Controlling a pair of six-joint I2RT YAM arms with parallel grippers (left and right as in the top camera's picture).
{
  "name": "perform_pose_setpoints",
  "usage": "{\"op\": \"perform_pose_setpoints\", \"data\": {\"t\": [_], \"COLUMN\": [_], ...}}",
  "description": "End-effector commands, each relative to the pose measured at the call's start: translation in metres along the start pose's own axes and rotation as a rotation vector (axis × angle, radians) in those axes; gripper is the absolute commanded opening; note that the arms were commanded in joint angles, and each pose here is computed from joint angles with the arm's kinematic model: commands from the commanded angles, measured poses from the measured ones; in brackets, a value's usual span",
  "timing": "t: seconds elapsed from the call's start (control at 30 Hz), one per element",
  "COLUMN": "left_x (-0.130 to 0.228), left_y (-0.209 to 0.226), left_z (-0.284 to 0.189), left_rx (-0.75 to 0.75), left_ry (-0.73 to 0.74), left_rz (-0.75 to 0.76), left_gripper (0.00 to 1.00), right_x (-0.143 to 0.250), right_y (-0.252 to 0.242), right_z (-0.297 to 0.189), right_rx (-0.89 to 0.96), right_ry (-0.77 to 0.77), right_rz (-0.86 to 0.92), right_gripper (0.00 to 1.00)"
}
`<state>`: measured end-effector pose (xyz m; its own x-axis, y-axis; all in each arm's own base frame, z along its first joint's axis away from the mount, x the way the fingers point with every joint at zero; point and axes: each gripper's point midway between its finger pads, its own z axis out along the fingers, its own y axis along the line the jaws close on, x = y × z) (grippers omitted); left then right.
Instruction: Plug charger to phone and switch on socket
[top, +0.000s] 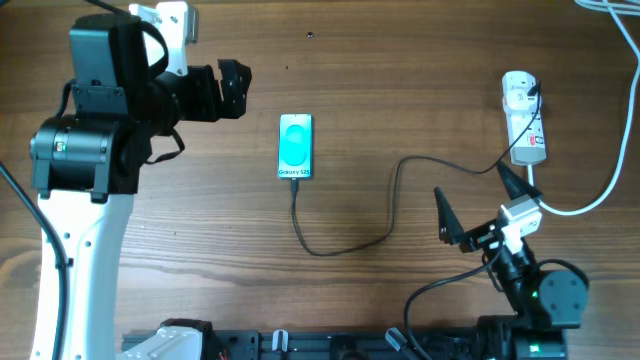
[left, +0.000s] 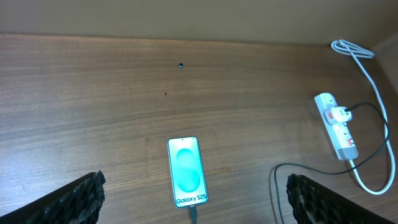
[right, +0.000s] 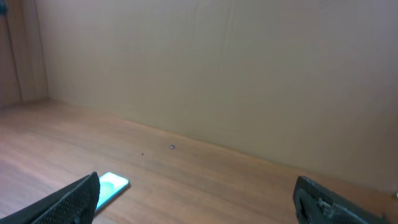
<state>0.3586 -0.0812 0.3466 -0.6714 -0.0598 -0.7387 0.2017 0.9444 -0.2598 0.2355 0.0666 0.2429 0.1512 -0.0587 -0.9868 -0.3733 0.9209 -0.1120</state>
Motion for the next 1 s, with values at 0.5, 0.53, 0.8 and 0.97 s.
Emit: {"op": "perform_pose_setpoints", "data": {"t": [0.5, 0.53, 0.8, 0.97], "left_x": [-0.001, -0.001, -0.001, -0.001], "left_y": [0.001, 0.001, 0.001, 0.001], "left_z": [-0.001, -0.001, -0.001, -0.001], "left_rx": [-0.005, -0.006, -0.005, -0.006], "left_ry": [-0.006, -0.007, -0.006, -0.007], "left_rz": [0.001, 0.001, 0.001, 0.001], "left_gripper": [1.0, 1.0, 1.0, 1.0], "right_x": [0.062, 0.062, 0.062, 0.062], "right_y": [-0.004, -0.004, -0.004, -0.004], "right_z": [-0.01, -0.009, -0.009, -0.009], "right_rx": [0.067, 0.067, 0.067, 0.067], "right_ry": [0.098, 0.098, 0.099, 0.099], "right_rz": [0.05, 0.05, 0.05, 0.05], "right_gripper": [1.0, 1.0, 1.0, 1.0]}}
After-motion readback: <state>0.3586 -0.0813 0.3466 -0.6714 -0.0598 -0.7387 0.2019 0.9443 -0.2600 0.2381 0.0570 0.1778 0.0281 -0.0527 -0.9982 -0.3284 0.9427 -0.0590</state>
